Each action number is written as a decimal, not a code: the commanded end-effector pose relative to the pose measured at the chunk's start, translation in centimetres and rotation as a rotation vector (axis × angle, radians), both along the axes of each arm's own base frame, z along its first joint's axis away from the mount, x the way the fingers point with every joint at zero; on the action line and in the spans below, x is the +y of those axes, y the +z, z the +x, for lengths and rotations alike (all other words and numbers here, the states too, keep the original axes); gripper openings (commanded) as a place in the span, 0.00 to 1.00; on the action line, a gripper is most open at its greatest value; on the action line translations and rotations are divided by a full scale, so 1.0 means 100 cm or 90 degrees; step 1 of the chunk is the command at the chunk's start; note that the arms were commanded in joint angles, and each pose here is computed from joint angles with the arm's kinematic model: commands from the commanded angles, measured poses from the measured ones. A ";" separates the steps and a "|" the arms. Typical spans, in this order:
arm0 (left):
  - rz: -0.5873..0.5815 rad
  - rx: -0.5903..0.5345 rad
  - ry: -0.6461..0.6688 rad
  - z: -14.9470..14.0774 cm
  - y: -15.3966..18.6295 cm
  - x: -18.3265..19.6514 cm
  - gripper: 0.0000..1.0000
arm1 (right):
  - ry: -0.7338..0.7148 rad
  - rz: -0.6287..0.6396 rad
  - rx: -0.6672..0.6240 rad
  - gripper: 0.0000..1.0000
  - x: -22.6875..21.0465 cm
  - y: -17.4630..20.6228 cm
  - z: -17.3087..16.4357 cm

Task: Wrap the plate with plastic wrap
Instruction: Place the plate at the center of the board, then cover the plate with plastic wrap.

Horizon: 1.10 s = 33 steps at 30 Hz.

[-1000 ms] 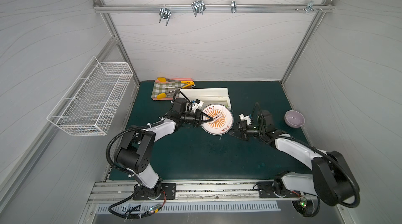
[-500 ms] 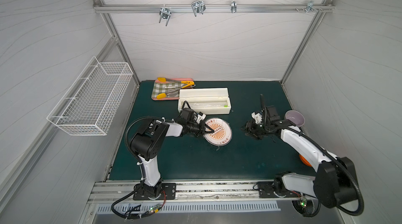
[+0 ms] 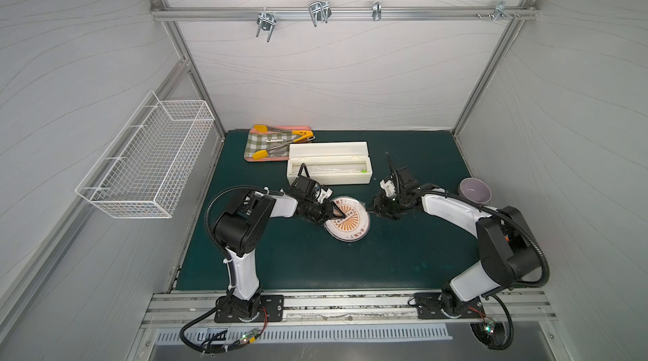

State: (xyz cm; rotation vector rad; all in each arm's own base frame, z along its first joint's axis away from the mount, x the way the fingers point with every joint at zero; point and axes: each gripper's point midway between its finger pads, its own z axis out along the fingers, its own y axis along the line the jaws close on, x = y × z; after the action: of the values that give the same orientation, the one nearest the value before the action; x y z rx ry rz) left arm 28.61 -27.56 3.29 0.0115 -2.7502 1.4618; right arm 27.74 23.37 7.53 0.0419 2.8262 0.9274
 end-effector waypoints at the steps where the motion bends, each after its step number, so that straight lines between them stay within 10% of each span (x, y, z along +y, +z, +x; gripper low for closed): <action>1: 0.081 0.040 0.009 -0.009 -0.013 0.021 0.64 | 0.006 -0.001 -0.032 0.51 0.002 0.006 0.011; 5: 0.129 0.046 0.029 -0.008 0.001 0.048 0.82 | 0.030 -0.042 -0.043 0.52 -0.005 0.003 0.013; 11: 0.237 0.035 0.084 -0.014 0.027 0.103 0.75 | 0.091 -0.127 -0.097 0.52 -0.017 0.007 0.016; 16: 0.170 -0.053 0.090 -0.022 0.064 0.060 0.76 | 0.139 -0.142 -0.093 0.51 -0.002 0.000 0.013; 22: 0.193 -0.014 0.071 -0.028 0.030 0.054 0.74 | 0.206 -0.198 -0.133 0.35 0.018 -0.004 0.028; 33: 0.157 0.000 0.059 -0.026 0.007 0.041 0.65 | 0.273 -0.297 -0.174 0.45 0.043 -0.026 0.053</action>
State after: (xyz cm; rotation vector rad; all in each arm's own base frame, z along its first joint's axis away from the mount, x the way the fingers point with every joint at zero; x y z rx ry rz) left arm 25.36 -22.75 4.13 0.1639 -2.9484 1.0693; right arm 32.78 28.21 5.61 -0.6361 2.7465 0.3854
